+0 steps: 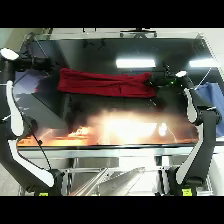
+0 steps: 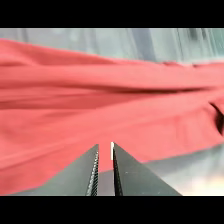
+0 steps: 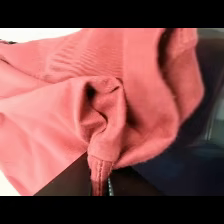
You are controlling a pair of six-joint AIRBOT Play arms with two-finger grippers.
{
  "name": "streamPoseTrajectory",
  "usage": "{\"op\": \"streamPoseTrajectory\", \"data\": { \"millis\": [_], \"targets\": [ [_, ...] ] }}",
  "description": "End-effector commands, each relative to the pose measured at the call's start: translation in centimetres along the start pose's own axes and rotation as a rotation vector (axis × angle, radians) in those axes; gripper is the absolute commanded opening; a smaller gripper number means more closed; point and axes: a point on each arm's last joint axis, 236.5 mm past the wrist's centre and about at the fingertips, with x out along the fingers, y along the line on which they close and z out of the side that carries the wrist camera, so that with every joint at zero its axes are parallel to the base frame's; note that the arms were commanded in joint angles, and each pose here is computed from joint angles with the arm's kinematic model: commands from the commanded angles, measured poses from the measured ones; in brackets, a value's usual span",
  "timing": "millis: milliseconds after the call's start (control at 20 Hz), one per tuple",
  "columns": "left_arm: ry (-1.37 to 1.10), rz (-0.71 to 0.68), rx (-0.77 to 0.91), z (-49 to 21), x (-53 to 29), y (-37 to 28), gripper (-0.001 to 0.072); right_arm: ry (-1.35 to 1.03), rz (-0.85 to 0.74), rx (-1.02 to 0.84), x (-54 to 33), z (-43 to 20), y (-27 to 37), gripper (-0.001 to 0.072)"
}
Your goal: Fold the shirts.
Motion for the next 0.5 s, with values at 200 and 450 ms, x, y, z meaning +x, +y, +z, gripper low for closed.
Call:
{"op": "streamPoseTrajectory", "data": {
  "millis": [200, 450],
  "targets": [
    [-0.031, -0.043, 0.109, -1.6, 10.0, -9.1, 0.0006, 0.007, 0.108, -0.064, -5.4, 2.7, 8.8, 0.0018],
    [0.022, -0.133, 0.234, -6.6, 21.3, -18.7, 0.0006, -0.038, 0.251, -0.126, -10.5, 3.5, 18.0, 0.0017]
  ]
}}
